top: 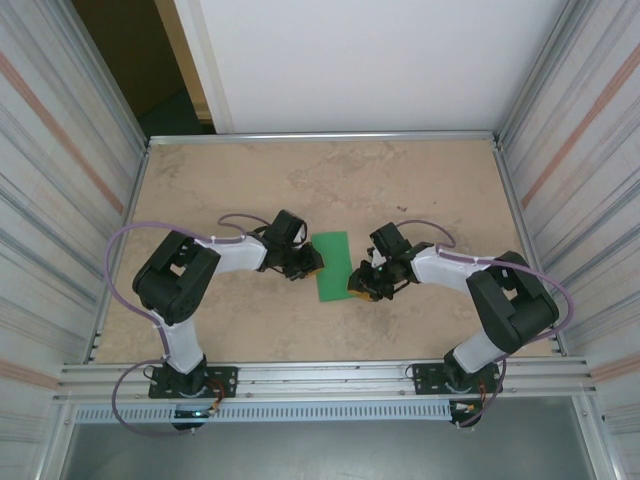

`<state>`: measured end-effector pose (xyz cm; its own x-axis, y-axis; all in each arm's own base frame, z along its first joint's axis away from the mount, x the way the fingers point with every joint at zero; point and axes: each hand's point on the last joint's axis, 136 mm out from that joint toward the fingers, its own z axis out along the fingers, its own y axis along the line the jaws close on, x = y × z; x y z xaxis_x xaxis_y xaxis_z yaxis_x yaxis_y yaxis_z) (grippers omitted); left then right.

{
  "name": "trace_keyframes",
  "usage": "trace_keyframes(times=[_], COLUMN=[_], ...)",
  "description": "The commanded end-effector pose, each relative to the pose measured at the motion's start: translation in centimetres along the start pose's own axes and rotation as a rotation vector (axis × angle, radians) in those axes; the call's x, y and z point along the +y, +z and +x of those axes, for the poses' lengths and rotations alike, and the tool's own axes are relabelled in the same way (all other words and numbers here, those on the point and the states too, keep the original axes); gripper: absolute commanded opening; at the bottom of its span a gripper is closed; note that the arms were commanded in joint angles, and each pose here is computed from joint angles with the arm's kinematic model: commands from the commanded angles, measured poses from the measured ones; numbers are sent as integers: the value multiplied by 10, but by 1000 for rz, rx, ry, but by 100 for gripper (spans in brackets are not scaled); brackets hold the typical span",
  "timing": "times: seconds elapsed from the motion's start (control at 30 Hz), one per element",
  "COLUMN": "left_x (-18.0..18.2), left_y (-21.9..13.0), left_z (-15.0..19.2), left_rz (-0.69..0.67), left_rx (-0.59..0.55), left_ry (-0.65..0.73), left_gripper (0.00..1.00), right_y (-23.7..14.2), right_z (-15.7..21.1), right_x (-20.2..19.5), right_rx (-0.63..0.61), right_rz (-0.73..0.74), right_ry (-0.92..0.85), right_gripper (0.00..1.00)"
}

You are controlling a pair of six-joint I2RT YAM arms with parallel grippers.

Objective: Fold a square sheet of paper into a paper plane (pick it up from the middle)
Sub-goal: Fold the triangle a second time at the center of the table.

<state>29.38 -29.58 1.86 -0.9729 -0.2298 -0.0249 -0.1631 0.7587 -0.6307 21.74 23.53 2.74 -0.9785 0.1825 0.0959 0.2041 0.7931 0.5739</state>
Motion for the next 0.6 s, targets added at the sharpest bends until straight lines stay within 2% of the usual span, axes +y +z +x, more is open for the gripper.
trace_keyframes(times=[0.0, 0.3, 0.47, 0.57], left_x=[44, 44, 37, 13], left_y=[14, 15, 13, 8], left_z=[19, 20, 18, 11], left_rz=[-153, -154, -132, -60], left_rx=[59, 66, 75, 80], left_ry=[-60, -55, -31, 34], left_gripper=[17, 16, 17, 17], right_y=[6, -1, -3, -4], right_z=[6, -3, -6, -7], right_x=[-3, 5, -2, -11], right_rx=[27, -22, -37, -39], right_rz=[-1, -31, 0, 51], right_ry=[0, -9, 15, 27], right_gripper=[26, 23, 13, 5])
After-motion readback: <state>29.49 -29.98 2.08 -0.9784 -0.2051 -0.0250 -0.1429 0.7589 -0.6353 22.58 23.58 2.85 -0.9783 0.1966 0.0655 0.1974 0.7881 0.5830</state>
